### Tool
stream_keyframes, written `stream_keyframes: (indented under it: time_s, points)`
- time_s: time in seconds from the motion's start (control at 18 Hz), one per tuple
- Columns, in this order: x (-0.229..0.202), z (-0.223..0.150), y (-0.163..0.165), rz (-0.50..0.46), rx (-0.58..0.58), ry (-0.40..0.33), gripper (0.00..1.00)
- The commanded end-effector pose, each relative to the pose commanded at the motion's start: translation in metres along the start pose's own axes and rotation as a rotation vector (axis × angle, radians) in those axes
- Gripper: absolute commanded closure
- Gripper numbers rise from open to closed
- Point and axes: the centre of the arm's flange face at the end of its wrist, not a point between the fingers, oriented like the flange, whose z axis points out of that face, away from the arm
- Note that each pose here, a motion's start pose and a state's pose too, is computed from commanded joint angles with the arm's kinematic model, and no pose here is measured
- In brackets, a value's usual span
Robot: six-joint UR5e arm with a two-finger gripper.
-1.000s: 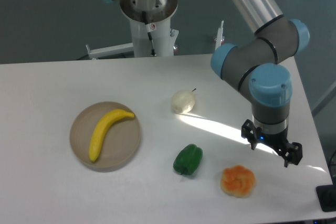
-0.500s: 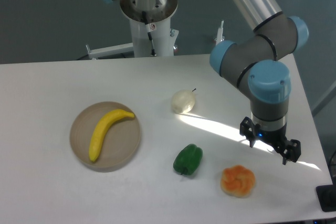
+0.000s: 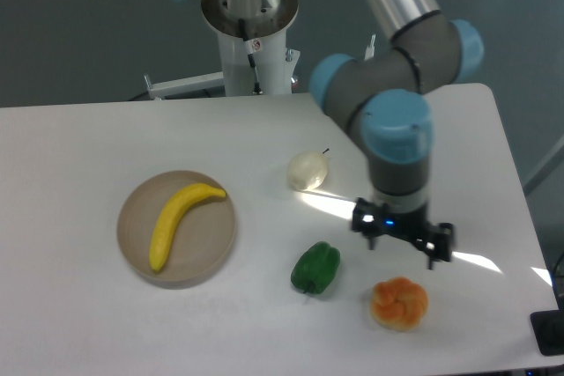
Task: Pick up the banana from the plate
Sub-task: 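Move the open gripper over the yellow banana on the wooden plate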
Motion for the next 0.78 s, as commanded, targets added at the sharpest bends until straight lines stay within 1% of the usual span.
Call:
stream_keyframes:
  time_s: [0.17,0.33,0.44,0.5,0.72,0.78]
  points:
    - [0.051,-0.011,0.011,0.018,-0.010,0.026,0.00]
    - [0.107,-0.005,0.018,0.039,-0.040,0.063,0.00]
    - [0.139,0.002,0.018,0.075,-0.051,0.093,0.00]
    - [0.151,0.006,0.018,0.088,-0.049,0.119,0.00]
    - [0.193,0.016,0.014,0.102,0.004,0.272,0.00]
    - [0.206,0.021,0.012,0.104,-0.006,0.284,0.00]
